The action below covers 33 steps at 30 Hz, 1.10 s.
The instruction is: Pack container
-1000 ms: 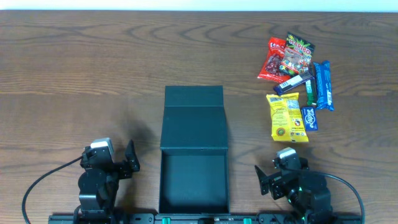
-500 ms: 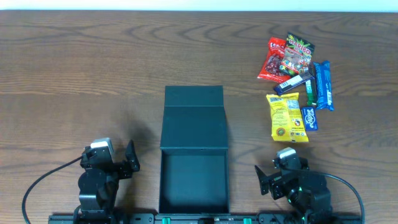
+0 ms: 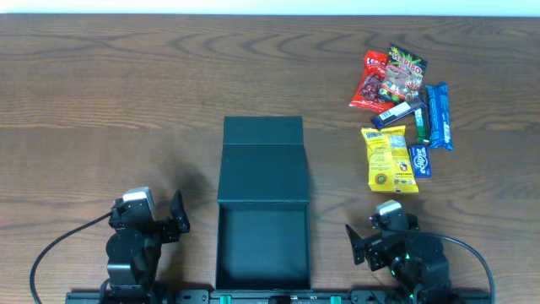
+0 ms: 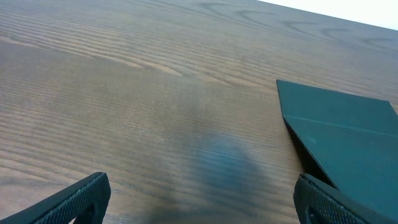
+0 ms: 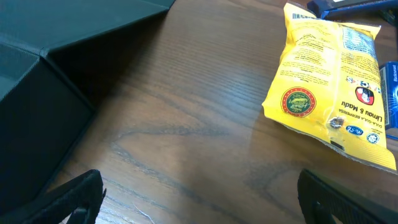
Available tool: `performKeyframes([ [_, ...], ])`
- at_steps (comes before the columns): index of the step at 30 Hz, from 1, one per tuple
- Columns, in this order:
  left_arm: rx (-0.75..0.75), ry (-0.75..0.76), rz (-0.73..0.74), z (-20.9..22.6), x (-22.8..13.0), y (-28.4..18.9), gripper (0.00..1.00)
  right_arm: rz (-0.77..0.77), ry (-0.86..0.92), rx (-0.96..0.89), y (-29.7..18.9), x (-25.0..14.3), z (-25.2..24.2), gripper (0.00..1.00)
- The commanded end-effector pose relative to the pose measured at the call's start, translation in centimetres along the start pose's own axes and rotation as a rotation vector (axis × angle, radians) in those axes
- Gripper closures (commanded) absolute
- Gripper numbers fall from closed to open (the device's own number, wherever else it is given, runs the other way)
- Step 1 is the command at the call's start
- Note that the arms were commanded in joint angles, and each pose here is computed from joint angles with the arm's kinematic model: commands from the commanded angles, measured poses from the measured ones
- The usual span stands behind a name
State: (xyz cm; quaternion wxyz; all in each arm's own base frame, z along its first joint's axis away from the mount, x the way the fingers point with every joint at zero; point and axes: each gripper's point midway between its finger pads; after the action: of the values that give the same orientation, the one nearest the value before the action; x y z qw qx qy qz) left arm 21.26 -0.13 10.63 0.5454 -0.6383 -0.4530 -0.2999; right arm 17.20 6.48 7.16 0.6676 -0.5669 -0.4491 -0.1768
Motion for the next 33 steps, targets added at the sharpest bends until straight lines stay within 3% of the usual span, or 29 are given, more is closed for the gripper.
performKeyframes([
  [1,-0.005,0.002,-0.002,0.0,-0.3,0.2,0.05,-0.003,-0.007,0.0,0.1,-0.1,0.0,0.01],
  [6,-0.245,0.052,-0.047,-4.3,1.2,-0.2,0.05,-0.003,-0.007,0.0,0.1,-0.1,0.0,0.01],
  [12,-0.258,0.159,-0.094,-5.6,5.3,-0.3,0.05,-0.003,-0.007,0.0,0.1,-0.1,0.0,0.01],
  [19,-0.25,0.173,0.151,-8.1,9.7,1.2,0.05,-0.003,-0.007,0.0,0.1,-0.1,0.0,0.01],
  [23,-0.314,0.226,0.318,-12.1,10.7,2.2,0.05,-0.003,-0.007,0.0,0.1,-0.1,0.0,0.01],
  [28,-0.363,0.328,0.436,-16.6,10.5,2.4,0.05,-0.003,-0.007,0.0,0.1,-0.1,0.0,0.01],
  [33,-0.5,0.251,0.532,-20.0,8.4,2.6,0.05,-0.003,-0.007,0.0,0.1,-0.1,0.0,0.01],
])
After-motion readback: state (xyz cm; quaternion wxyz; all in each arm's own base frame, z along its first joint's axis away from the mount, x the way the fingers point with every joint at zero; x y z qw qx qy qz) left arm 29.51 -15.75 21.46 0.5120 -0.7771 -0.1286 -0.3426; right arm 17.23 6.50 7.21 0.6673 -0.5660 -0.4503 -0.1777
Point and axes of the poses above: each gripper's point midway between its finger pads, its own y axis out along the fingers, its own z axis along the line the jaws close on, x = y × z, and after that the axes turned 4 degrees about -y, right-handed
